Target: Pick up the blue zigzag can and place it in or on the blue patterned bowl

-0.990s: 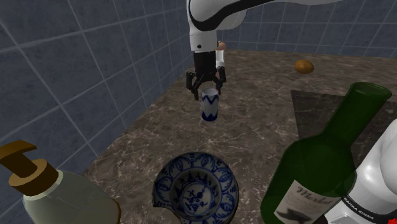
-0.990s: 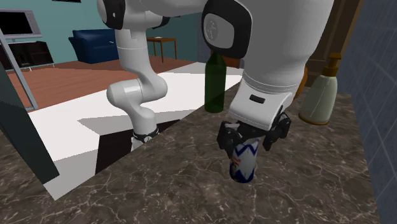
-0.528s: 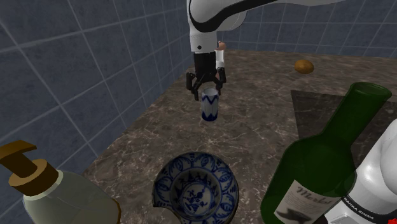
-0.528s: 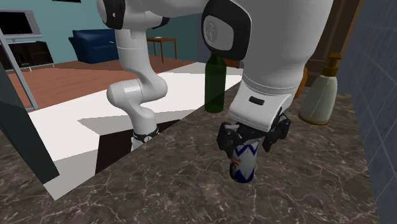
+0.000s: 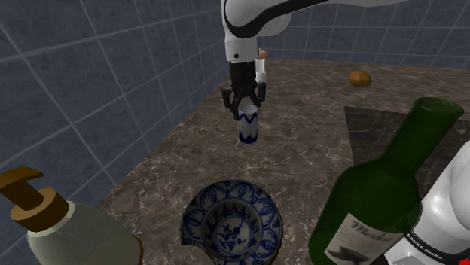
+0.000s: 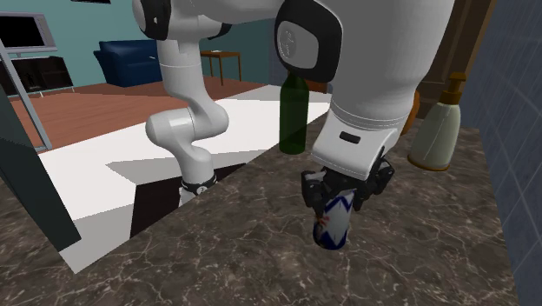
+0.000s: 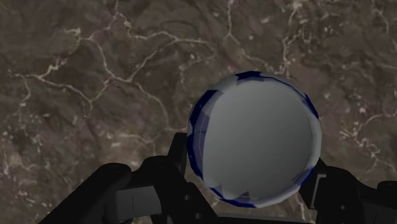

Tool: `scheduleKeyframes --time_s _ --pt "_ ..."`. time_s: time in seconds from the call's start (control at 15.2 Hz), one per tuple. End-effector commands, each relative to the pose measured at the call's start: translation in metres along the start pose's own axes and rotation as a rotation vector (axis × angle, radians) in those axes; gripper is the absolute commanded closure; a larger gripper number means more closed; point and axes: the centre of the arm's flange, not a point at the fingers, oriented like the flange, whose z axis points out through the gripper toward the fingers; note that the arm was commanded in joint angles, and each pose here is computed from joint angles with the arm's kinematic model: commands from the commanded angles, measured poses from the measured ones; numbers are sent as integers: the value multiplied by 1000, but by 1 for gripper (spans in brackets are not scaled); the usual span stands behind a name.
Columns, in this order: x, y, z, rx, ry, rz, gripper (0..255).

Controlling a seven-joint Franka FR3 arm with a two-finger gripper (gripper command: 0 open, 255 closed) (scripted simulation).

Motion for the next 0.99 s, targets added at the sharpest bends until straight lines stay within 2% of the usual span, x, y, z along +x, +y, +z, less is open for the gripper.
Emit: scheduleKeyframes --time_s 0.0,0.92 --pt "0 0 0 0 -1 -1 255" --pt "-17 -5 -66 0 -1 -1 255"
